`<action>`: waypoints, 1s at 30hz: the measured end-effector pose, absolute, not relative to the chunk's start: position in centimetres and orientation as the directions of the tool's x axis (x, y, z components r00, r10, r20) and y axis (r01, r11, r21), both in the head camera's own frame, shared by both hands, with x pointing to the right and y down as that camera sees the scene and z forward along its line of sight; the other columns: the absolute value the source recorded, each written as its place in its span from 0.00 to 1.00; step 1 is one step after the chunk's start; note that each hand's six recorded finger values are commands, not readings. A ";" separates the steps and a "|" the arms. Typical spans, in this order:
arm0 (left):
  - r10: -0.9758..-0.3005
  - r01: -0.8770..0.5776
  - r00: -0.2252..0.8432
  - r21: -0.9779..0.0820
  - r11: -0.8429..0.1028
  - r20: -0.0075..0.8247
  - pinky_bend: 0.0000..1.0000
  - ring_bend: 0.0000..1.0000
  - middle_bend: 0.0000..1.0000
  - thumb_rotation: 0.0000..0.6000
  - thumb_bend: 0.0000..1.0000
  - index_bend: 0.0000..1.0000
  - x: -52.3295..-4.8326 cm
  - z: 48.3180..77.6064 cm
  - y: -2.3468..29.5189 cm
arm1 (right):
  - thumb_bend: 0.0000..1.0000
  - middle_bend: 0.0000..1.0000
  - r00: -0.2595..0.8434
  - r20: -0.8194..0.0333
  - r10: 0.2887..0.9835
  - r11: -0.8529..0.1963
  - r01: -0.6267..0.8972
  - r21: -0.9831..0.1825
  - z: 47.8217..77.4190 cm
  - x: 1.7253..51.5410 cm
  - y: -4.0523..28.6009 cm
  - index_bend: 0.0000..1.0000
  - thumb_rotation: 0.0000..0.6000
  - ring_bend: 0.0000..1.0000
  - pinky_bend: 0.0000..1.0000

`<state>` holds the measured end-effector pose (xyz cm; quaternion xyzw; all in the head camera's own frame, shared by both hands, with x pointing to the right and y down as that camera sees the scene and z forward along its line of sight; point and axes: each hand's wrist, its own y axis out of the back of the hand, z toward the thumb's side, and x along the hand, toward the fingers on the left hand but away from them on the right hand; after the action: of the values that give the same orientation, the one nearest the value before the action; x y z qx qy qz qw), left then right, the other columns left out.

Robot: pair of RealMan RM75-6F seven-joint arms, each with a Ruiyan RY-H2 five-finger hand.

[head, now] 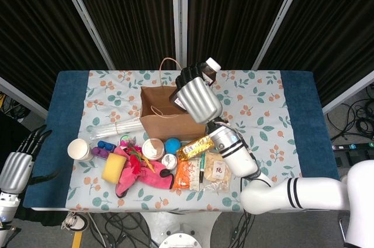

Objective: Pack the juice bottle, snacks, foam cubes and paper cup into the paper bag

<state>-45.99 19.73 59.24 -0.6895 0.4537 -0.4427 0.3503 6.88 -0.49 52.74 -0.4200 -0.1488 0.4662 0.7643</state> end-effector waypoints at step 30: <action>-0.944 -0.340 0.163 -0.882 -0.327 0.287 0.16 0.06 0.10 1.00 0.09 0.13 -48.2 59.2 19.3 | 0.32 0.53 0.455 -0.198 0.868 0.176 -0.655 -0.735 58.2 -1.7 2.0 0.67 1.00 0.41 0.42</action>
<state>-48.24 19.33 59.16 -0.6826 0.4704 -0.4442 0.3397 -1.69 1.96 58.18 -0.3969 -0.1343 0.5043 0.7550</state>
